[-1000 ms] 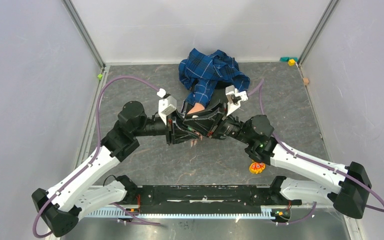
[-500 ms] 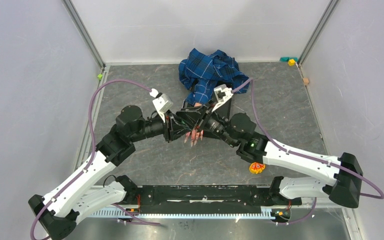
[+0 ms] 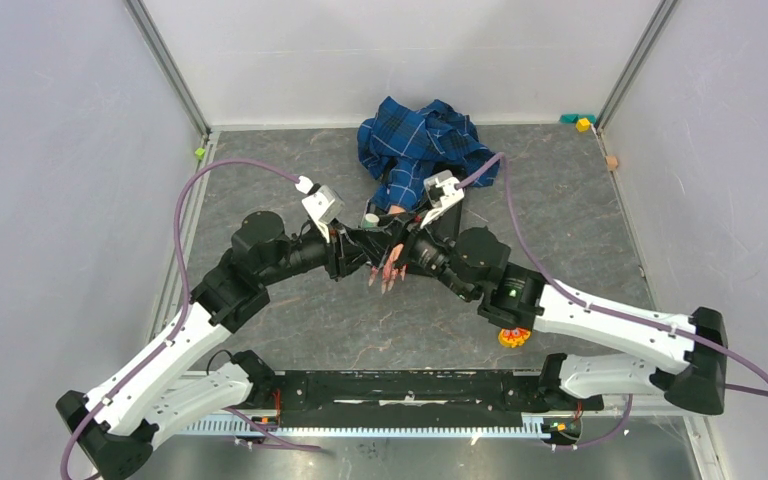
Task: Paint the nails
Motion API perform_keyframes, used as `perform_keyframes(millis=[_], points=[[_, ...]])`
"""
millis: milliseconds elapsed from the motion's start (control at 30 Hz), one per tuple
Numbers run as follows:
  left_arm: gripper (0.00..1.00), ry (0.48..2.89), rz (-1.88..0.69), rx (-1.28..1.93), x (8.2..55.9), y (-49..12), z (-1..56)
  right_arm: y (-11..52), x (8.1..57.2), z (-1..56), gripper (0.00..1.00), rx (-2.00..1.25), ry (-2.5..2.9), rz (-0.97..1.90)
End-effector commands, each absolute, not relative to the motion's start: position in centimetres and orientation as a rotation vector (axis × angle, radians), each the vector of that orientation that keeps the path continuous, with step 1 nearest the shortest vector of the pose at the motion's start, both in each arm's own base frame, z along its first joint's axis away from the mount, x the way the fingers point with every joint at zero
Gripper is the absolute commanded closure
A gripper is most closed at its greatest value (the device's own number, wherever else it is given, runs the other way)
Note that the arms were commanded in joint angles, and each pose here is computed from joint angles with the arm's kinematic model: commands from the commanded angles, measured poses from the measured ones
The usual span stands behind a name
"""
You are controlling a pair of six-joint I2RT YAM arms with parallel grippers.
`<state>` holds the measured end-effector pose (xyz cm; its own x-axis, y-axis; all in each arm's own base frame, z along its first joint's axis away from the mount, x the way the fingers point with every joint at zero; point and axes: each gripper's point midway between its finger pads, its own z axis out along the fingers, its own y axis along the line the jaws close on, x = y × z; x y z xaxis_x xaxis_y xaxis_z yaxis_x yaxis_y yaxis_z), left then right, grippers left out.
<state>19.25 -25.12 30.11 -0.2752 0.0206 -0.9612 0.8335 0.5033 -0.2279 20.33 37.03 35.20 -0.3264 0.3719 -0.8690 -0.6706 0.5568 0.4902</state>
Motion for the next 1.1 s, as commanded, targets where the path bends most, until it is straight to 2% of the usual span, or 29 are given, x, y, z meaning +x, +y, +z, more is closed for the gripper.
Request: perform_keyframes(millis=[0,133,467,600,767,1067], points=[[0.98,1.484,-0.947,0.76,19.7,-25.8,34.3,36.2,18.1,38.1,0.29,-0.361,1.521,1.086],[0.98,1.485,-0.946,0.753,19.7,-25.7,34.4,34.3,18.1,38.6,0.15,-0.346,1.516,1.051],[0.98,1.51,-0.979,0.742,19.7,-26.1,34.4,29.8,21.1,38.5,0.02,-0.392,1.5,1.042],[0.98,1.5,-1.048,0.775,19.0,-26.8,34.5,30.1,20.8,39.3,0.02,-0.479,1.436,1.149],[0.98,1.452,-1.164,0.842,17.3,-27.8,35.2,30.6,18.2,41.9,0.02,-0.536,1.233,1.375],[0.98,1.373,-1.351,0.929,14.8,-29.0,36.6,32.1,16.8,43.0,0.02,-0.573,1.134,1.556]])
